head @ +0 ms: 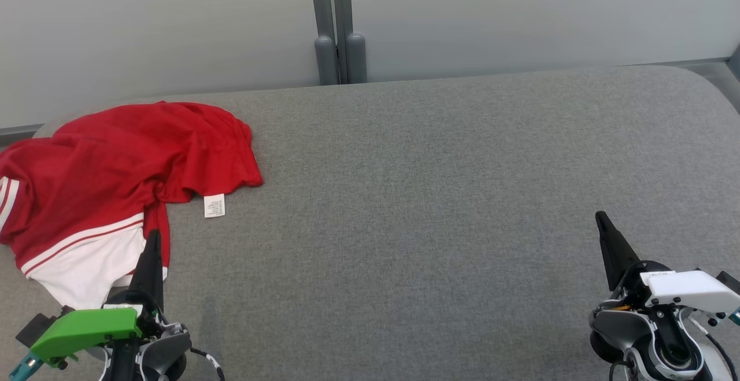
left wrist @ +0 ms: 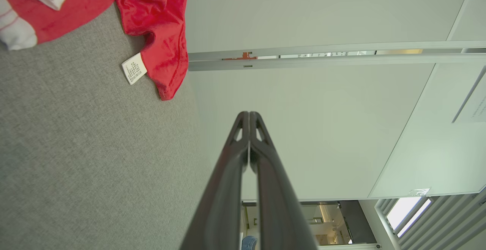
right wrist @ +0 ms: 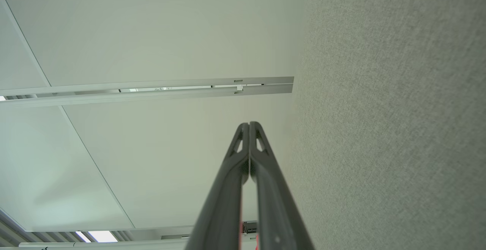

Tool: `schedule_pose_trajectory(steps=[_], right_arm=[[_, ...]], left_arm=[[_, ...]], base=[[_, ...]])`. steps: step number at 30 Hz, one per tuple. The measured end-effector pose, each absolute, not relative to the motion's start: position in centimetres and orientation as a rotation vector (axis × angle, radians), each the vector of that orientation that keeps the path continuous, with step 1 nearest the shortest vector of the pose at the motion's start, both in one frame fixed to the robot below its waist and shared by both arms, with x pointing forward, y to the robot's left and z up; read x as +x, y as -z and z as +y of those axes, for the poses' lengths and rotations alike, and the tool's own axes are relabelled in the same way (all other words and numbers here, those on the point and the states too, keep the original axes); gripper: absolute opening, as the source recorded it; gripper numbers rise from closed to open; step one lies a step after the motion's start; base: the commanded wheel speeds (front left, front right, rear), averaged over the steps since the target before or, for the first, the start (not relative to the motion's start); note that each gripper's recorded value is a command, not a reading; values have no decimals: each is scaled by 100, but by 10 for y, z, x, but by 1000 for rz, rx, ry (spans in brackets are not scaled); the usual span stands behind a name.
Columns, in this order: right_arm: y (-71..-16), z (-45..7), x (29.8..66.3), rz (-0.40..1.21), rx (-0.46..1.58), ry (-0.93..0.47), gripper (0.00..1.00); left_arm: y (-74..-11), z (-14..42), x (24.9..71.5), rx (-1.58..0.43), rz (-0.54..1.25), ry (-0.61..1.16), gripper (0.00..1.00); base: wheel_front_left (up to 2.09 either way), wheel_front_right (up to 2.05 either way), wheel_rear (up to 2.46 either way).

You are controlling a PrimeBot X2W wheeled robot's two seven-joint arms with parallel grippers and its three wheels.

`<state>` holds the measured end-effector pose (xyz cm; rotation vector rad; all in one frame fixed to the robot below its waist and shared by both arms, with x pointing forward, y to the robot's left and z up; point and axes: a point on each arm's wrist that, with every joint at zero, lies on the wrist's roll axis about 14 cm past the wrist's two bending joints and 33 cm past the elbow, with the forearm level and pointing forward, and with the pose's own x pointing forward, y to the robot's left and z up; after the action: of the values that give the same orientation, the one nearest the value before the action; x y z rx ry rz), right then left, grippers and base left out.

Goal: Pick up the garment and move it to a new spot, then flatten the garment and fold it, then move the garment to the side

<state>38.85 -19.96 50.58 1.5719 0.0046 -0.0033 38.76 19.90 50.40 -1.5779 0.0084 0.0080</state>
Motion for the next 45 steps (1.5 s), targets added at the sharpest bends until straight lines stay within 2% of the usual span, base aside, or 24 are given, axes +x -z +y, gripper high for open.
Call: schedule_pose_trajectory(steps=[8, 9, 20, 32, 45], right_arm=[[-506, -200, 389, 5, 1572, 3, 0], [-505, -200, 388, 7, 1572, 7, 100], [-489, -194, 380, 42, 1514, 46, 100], [-504, -190, 382, 24, 1158, -3, 100], [-514, -188, 383, -3, 882, -35, 100]], left_arm=[[-504, 199, 388, -1578, 8, -8, 0], [-503, 199, 387, -1579, 12, -11, 100], [-484, 191, 379, -1541, 56, -57, 100], [-483, 180, 378, -1247, 85, -35, 100], [-479, 172, 376, -964, 110, -21, 100]], base=[[0, 0, 0], [0, 0, 0], [0, 0, 0], [0, 0, 0], [0, 0, 0]])
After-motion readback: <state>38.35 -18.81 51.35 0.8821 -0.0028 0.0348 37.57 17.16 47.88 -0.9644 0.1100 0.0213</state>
